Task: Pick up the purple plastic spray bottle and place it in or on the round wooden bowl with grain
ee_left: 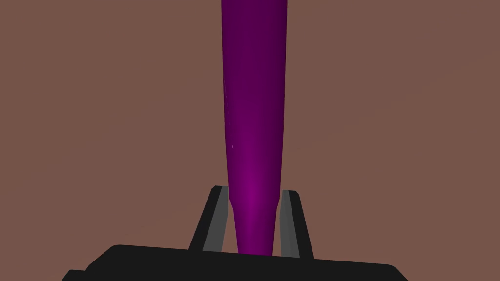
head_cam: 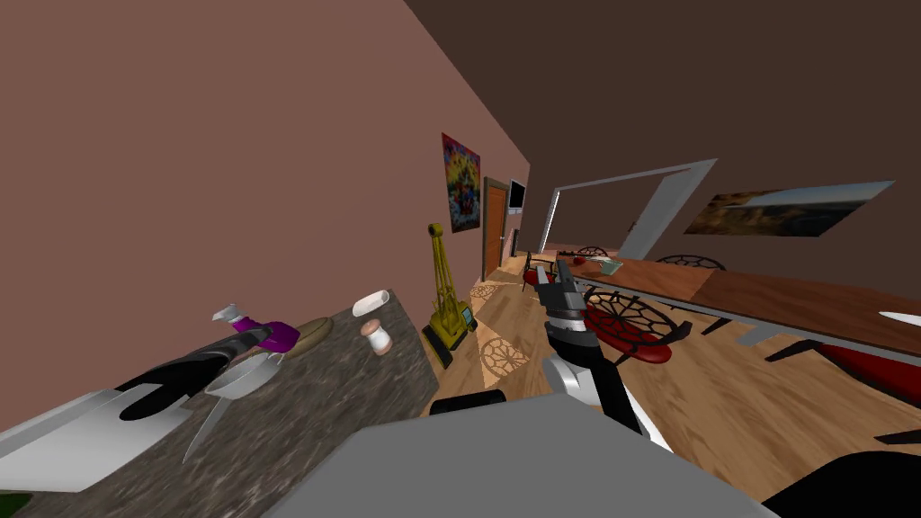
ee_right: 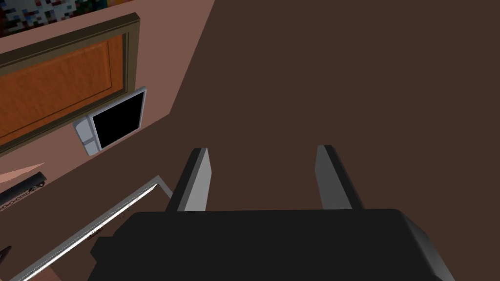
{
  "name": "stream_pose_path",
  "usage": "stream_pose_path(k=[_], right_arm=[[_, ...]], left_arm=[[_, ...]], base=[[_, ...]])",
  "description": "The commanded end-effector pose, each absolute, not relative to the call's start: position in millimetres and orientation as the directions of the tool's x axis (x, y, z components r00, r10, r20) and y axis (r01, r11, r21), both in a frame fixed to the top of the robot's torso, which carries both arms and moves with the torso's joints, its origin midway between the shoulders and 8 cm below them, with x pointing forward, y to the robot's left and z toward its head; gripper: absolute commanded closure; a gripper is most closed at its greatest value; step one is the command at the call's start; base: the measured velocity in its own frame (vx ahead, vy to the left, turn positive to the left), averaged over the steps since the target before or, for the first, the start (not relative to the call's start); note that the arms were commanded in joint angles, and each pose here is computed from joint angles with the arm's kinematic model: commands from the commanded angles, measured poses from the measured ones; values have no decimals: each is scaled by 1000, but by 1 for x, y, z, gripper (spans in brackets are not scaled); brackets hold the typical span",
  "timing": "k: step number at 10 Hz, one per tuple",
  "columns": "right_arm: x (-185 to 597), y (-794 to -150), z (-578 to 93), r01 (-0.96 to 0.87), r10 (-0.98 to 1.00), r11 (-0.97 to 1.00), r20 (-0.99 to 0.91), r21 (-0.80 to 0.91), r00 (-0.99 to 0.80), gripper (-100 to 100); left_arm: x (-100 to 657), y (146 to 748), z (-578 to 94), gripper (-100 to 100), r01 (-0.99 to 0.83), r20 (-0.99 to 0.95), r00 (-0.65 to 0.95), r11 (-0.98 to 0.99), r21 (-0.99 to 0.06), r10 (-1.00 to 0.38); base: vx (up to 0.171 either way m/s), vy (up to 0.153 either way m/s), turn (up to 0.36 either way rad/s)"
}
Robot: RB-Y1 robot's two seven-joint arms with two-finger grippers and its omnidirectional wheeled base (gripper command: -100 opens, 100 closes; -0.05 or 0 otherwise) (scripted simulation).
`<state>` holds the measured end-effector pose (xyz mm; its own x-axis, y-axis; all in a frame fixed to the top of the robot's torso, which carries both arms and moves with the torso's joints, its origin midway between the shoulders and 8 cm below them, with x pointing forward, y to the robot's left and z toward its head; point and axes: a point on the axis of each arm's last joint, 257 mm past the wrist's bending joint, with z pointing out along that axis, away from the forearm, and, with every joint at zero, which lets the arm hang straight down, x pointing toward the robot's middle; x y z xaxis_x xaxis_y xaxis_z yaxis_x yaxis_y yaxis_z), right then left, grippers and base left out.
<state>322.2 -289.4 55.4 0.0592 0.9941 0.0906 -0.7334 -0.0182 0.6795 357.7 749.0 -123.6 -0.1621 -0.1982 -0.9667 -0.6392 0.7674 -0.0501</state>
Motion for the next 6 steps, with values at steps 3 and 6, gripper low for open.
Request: stream_pose_path(k=[3, 6], right_arm=[[322, -289, 55, -733, 994, -18, 90, 680, 59, 0], [322, -289, 55, -733, 994, -18, 91, 680, 59, 0]], left_arm=[[344, 783, -103, 100, -705, -974, -143, 709, -26, -178], [346, 780, -107, -100, -697, -973, -145, 716, -28, -178]], base=[[47, 166, -249], [11, 27, -18]])
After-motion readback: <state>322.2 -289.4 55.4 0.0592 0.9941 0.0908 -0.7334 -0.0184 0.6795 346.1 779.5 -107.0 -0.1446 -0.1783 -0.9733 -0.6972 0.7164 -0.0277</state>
